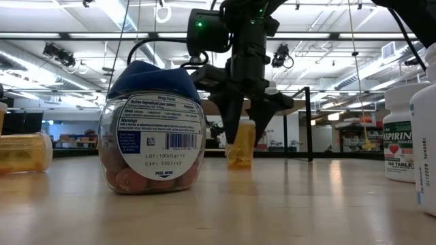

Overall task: Pick and place medicine bottles onto shelf by color
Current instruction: Put the top orange pill bottle on the shelf

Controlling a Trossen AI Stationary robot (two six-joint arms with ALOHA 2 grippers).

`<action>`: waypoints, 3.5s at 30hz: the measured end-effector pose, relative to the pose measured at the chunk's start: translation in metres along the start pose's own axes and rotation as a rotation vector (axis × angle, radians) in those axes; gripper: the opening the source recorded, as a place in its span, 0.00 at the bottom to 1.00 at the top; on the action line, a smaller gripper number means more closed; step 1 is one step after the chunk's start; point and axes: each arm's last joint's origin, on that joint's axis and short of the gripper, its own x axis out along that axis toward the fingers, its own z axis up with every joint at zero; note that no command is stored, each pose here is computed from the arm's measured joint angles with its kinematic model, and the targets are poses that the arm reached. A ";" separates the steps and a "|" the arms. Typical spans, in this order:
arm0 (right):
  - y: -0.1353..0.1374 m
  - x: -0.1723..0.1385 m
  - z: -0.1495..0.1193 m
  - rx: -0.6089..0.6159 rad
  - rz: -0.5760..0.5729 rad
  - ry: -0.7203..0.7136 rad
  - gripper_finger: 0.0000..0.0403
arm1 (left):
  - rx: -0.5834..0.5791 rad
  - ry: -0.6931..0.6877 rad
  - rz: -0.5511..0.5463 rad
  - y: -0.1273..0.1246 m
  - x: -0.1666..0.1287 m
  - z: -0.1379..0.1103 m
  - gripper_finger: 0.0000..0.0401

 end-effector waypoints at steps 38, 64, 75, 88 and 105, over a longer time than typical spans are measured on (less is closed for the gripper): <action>-0.097 -0.202 0.097 0.111 0.048 -0.184 0.51 | -0.016 0.024 0.006 0.001 -0.001 -0.003 0.35; -0.129 -0.233 0.094 -0.494 -0.085 -0.290 0.51 | 0.007 0.039 0.060 0.003 0.000 -0.005 0.36; -0.140 -0.242 0.094 -0.563 -0.124 -0.314 0.51 | -0.020 0.020 0.131 0.005 0.000 -0.004 0.35; -0.142 -0.221 0.075 -0.566 -0.106 -0.189 0.52 | -0.042 -0.003 0.212 0.007 -0.001 -0.003 0.35; -0.188 -0.243 0.001 -0.376 -0.150 -0.215 0.52 | -0.042 -0.007 0.228 0.008 0.002 -0.002 0.35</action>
